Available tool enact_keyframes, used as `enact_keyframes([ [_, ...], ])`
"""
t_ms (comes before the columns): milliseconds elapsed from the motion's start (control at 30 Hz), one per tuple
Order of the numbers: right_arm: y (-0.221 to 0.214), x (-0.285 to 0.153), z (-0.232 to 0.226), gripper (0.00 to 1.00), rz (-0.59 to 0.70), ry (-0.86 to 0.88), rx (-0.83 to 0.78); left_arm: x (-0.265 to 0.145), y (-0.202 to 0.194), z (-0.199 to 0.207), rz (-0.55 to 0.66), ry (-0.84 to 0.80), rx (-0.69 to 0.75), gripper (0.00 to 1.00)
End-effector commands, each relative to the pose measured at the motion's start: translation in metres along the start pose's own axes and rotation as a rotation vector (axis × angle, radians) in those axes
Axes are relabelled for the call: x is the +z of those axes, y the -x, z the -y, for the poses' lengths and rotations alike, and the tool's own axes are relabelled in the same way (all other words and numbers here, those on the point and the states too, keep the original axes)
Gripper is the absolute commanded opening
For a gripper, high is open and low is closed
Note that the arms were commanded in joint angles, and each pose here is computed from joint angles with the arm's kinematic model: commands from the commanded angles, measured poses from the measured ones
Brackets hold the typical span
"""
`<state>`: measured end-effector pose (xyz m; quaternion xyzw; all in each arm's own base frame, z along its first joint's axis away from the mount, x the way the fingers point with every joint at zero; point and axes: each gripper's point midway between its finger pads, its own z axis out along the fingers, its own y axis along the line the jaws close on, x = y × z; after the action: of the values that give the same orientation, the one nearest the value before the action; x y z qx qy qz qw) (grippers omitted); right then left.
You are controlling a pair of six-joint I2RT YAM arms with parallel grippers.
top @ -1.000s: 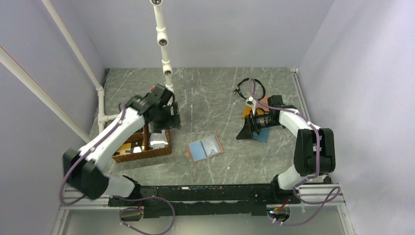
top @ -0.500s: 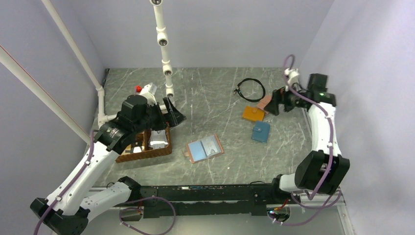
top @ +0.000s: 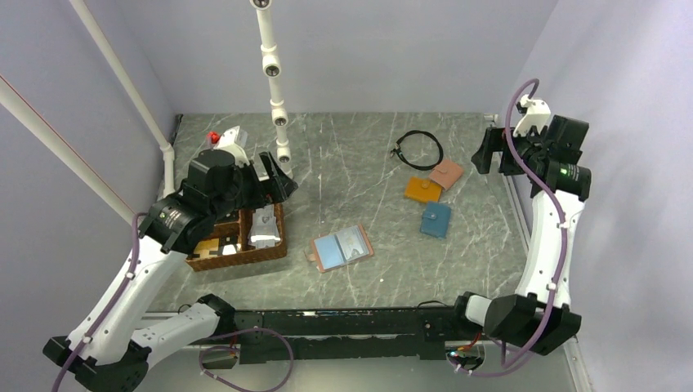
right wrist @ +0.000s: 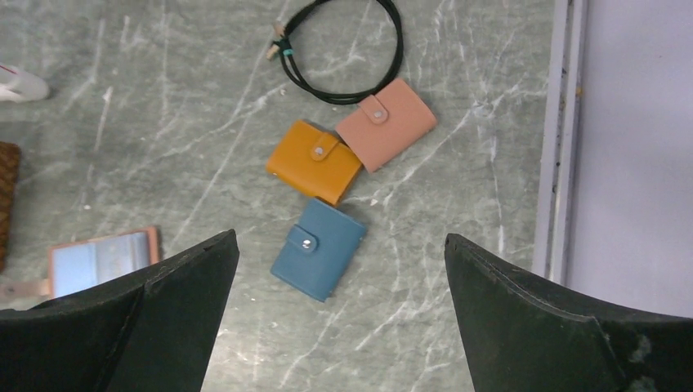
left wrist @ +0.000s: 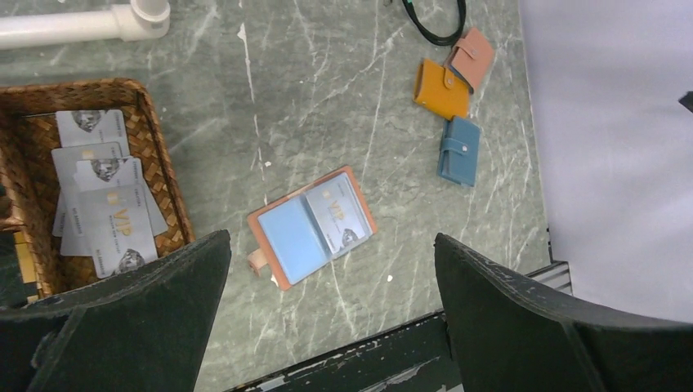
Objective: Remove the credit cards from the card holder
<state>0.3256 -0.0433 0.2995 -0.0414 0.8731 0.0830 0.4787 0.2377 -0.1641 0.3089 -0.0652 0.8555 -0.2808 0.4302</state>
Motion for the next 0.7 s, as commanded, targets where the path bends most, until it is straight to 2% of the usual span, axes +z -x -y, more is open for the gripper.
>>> enact_keyframes([
  [0,0.008,-0.016,-0.016,1.00,0.065,0.020,0.068,-0.008,0.015,-0.001,0.045,0.027,0.032,1.00],
  [333,0.007,-0.031,-0.031,1.00,0.105,0.034,0.134,-0.008,0.014,0.008,0.023,-0.011,0.026,0.99],
  [667,0.002,-0.027,-0.047,1.00,0.109,0.132,0.148,-0.012,-0.002,0.002,-0.005,-0.011,-0.043,1.00],
])
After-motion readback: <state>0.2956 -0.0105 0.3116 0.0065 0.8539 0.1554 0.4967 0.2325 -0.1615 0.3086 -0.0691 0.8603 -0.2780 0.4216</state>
